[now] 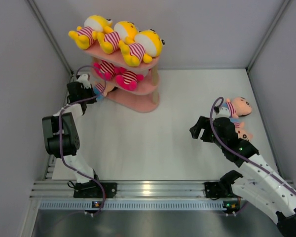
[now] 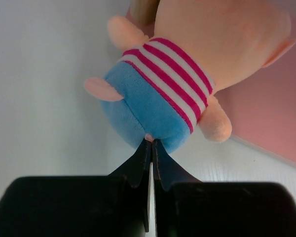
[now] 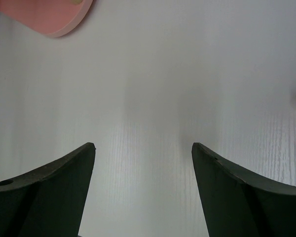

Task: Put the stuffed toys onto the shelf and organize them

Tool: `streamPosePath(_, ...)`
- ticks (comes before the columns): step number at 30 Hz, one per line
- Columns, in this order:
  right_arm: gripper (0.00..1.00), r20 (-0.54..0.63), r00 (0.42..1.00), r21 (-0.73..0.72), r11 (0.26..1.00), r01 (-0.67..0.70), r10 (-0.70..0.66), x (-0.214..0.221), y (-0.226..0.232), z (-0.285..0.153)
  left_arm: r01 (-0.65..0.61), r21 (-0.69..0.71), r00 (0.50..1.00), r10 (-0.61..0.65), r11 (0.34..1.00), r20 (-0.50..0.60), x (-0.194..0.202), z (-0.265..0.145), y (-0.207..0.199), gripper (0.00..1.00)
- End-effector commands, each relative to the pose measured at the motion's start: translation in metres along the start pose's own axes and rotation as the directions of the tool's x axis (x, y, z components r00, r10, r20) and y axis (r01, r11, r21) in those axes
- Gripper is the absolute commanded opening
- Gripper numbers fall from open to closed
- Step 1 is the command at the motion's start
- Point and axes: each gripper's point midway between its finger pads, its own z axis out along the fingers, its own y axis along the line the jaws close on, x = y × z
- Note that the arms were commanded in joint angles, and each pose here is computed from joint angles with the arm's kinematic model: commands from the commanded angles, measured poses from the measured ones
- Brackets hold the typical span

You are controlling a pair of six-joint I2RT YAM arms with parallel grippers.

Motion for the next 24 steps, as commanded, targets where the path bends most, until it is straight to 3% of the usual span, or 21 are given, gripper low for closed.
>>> streamPosePath(1, 0.79, 0.028, 0.999, -0.012, 1.0, -0.016, 0.017, -0.012, 0.008, -0.004, -0.023, 0.057, 0.986, 0.013, 0.998, 0.168, -0.052, 0.009, -0.012, 0.03)
streamPosePath(17, 0.79, 0.038, 0.999, -0.02, 0.999, -0.034, 0.035, -0.016, 0.011, -0.008, -0.015, 0.133, 0.979, -0.013, 0.991, 0.206, -0.06, 0.034, -0.034, 0.06)
streamPosePath(21, 0.79, 0.041, 0.998, 0.01, 0.999, -0.042, 0.041, -0.014, 0.005, -0.007, -0.024, 0.112, 0.979, 0.001, 0.993, 0.203, -0.058, 0.034, -0.031, 0.15)
streamPosePath(24, 0.81, 0.041, 0.998, 0.055, 0.998, -0.039, 0.037, -0.012, -0.004, -0.003, -0.034, 0.111, 0.979, 0.011, 0.993, 0.201, -0.055, 0.028, -0.032, 0.35)
